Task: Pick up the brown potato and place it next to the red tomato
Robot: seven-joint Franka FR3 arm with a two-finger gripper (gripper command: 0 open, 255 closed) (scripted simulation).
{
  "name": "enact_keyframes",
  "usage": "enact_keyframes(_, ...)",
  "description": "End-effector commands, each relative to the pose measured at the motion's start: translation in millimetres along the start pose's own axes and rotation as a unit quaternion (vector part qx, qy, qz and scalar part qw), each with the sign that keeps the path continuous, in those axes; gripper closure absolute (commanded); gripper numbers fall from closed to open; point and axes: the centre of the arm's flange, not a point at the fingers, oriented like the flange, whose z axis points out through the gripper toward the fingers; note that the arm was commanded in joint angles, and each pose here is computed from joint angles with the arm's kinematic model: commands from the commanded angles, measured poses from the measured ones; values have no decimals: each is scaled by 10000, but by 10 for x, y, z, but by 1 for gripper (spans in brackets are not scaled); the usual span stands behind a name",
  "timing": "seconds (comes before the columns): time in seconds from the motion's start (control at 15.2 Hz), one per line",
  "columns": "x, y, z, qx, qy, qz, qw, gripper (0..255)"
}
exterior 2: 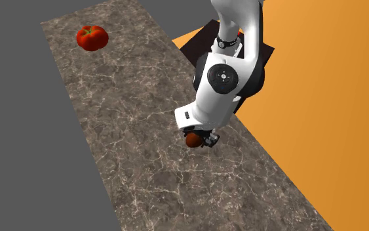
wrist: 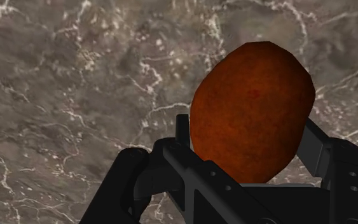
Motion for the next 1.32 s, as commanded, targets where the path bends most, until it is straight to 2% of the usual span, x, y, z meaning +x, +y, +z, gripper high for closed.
enact_keyframes(0.0,13,4,-109,0,-2,-1,10000,255)
enact_keyframes(1.25,125,88,-1102,0,-2,-1,10000,255)
